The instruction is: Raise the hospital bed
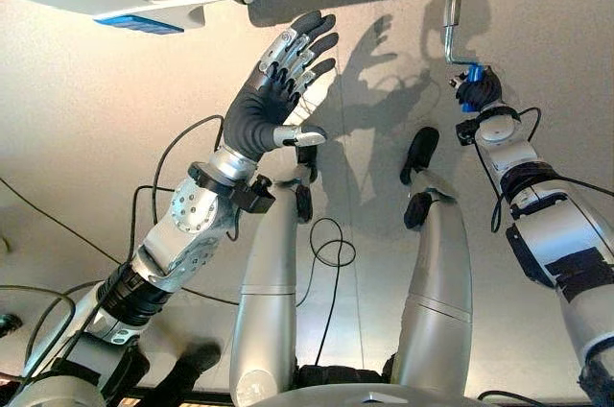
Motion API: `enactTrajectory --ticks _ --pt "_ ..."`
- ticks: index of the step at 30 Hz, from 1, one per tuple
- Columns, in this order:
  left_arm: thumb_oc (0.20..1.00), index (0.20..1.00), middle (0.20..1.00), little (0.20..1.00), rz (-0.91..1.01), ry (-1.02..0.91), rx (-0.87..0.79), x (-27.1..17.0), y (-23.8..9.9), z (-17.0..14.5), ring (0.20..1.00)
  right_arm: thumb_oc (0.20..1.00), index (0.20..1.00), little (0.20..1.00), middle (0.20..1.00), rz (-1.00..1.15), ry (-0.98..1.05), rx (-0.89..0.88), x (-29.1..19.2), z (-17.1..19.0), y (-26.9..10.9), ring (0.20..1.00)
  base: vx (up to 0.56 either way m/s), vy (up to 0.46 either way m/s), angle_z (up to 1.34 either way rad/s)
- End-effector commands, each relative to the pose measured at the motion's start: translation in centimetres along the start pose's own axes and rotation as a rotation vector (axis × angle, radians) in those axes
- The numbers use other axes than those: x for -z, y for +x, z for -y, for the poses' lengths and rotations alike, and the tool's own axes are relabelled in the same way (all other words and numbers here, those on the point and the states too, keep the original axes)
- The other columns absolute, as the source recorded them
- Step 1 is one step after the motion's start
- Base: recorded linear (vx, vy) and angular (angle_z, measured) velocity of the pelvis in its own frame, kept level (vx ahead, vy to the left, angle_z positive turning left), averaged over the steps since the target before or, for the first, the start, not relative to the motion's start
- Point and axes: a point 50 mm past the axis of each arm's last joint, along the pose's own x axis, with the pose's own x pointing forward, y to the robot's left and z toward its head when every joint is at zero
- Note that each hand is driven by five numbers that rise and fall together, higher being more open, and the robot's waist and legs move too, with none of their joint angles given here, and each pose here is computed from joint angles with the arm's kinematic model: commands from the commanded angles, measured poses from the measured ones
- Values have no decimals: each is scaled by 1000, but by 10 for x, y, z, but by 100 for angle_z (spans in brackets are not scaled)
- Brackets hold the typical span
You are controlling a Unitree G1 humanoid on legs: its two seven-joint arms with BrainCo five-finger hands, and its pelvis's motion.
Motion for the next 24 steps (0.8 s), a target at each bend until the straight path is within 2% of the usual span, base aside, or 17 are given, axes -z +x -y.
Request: enactTrajectory --ticks 1,3,8,17,24 --pt "1000 1000 1000 1000 139 -53 -2 -18 3 13 1000 200 200 200 200 -129 -145 -195 48 -50 -24 200 0 0 0" --pt "1000 1000 1000 1000 142 -54 -6 -18 3 13 1000 200 200 200 200 -107 -137 -220 42 -59 -25 200 0 0 0" --pt "1000 1000 1000 1000 152 -65 -42 -19 3 11 1000 200 200 200 200 3 -130 -380 13 -110 -38 200 -1 3 -1" --pt "1000 1000 1000 1000 149 -58 -93 -20 -1 5 1000 200 200 200 200 131 -169 -519 -19 -152 -56 200 0 0 0" --pt "1000 1000 1000 1000 144 -37 -115 -21 -4 1 1000 200 200 200 200 346 -154 -640 -61 -175 -77 200 0 0 0"
